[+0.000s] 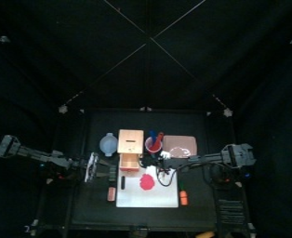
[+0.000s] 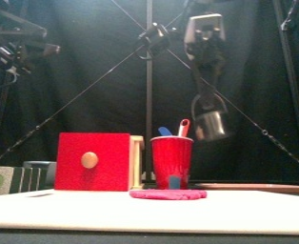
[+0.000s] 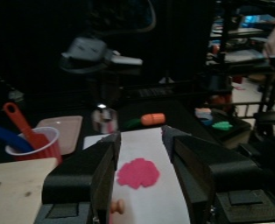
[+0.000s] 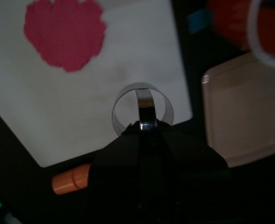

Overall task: Get the cutter from the drawer then cut the dough then place the extra dough in the bowl
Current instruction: Place the cutter on the board

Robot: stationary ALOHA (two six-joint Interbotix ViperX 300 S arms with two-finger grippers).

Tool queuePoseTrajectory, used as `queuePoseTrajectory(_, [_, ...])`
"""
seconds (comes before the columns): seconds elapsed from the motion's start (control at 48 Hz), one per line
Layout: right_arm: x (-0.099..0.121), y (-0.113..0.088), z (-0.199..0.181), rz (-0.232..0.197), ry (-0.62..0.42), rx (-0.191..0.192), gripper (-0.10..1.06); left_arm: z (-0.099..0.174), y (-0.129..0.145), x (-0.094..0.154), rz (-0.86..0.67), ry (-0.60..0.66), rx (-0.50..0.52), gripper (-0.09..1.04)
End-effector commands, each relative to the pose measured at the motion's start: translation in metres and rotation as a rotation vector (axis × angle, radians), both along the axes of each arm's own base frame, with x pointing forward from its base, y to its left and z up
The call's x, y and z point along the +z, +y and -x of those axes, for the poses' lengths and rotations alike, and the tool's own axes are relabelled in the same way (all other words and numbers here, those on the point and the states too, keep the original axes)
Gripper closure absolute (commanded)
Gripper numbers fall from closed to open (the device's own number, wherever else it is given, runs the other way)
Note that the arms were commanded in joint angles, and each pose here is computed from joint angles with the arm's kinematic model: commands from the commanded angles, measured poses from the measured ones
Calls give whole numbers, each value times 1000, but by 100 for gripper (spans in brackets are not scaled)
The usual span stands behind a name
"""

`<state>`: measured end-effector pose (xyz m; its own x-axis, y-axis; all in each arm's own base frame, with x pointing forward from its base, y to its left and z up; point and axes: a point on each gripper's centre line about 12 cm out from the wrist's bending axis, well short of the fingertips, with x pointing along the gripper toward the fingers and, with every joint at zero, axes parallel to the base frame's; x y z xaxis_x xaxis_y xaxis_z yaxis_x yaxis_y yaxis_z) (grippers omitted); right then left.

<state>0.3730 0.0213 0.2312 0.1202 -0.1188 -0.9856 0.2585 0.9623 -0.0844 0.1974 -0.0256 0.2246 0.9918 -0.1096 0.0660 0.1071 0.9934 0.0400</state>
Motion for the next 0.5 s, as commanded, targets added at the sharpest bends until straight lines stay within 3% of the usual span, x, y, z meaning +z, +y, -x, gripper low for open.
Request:
queuePoseTrajectory(0.021, [2,10,16,-62,-124,7,55,-7,11,15,7,-44,58,14])
queuePoseTrajectory(0.104, [-6,10,25,-73,-155,-9,55,-10,19,20,7,-58,99,14])
queuePoseTrajectory(0.208, [-19,7,37,-41,-154,-18,54,-11,25,23,9,-66,130,14])
queuePoseTrajectory(0.333, [-34,8,45,3,-155,3,54,-11,30,24,10,-67,151,14])
queuePoseTrajectory(0.5, [-45,12,47,-3,-193,29,53,-11,35,24,23,-68,177,14])
